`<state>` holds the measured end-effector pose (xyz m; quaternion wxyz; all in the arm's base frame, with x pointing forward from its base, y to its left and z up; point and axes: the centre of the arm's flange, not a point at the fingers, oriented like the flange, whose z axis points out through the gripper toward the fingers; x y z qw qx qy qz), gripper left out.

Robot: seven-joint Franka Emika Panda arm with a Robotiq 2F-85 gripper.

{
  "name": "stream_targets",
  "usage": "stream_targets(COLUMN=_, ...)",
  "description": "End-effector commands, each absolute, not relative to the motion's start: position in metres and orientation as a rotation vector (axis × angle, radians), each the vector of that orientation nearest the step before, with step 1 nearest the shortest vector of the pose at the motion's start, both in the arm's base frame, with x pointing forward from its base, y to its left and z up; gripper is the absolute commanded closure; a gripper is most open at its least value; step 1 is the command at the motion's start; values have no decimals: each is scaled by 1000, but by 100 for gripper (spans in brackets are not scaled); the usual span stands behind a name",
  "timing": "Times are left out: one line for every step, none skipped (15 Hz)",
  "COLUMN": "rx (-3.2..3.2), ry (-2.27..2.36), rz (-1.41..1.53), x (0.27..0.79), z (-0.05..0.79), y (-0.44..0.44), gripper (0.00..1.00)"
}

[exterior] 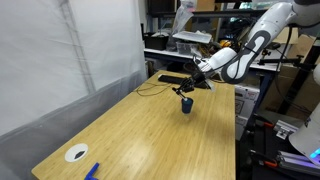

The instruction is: Put the marker in the cup

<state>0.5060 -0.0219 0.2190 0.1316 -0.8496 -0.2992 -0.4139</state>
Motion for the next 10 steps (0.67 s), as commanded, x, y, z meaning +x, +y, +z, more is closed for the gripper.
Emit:
stream_targets(rx=-2466, ry=-797, rz=-1262, x=496, z=219, y=-38, gripper=95)
stream_targets(rx=-2468, ry=-789, rz=-1273, x=496, z=218, y=-45, gripper=95)
stream_targets(rx=-2475, ry=-770, rz=-1278, x=497, z=217, y=-51, gripper=95)
stream_targets(rx=-2475, ry=-759, rz=-1281, x=498, z=215, y=-55, gripper=95)
stream_targets(rx=-2476, ry=-749, rz=-1277, x=499, z=213, y=-57, gripper=95)
stream_targets(rx=-2473, ry=-745, rz=-1272, x=500, z=209, y=-55, gripper=95)
stream_targets(rx=-2464, ry=-740, rz=-1268, x=501, z=206, y=-52, gripper=95)
stream_targets(rx=-2452, ry=-747, rz=-1263, x=503, z=203, y=-47, gripper=95)
stream_targets(rx=-2443, ry=-745, rz=-1256, x=504, z=201, y=-43, gripper=95)
stream_targets(rx=-2432, ry=-742, rz=-1252, x=505, z=198, y=-40, gripper=95)
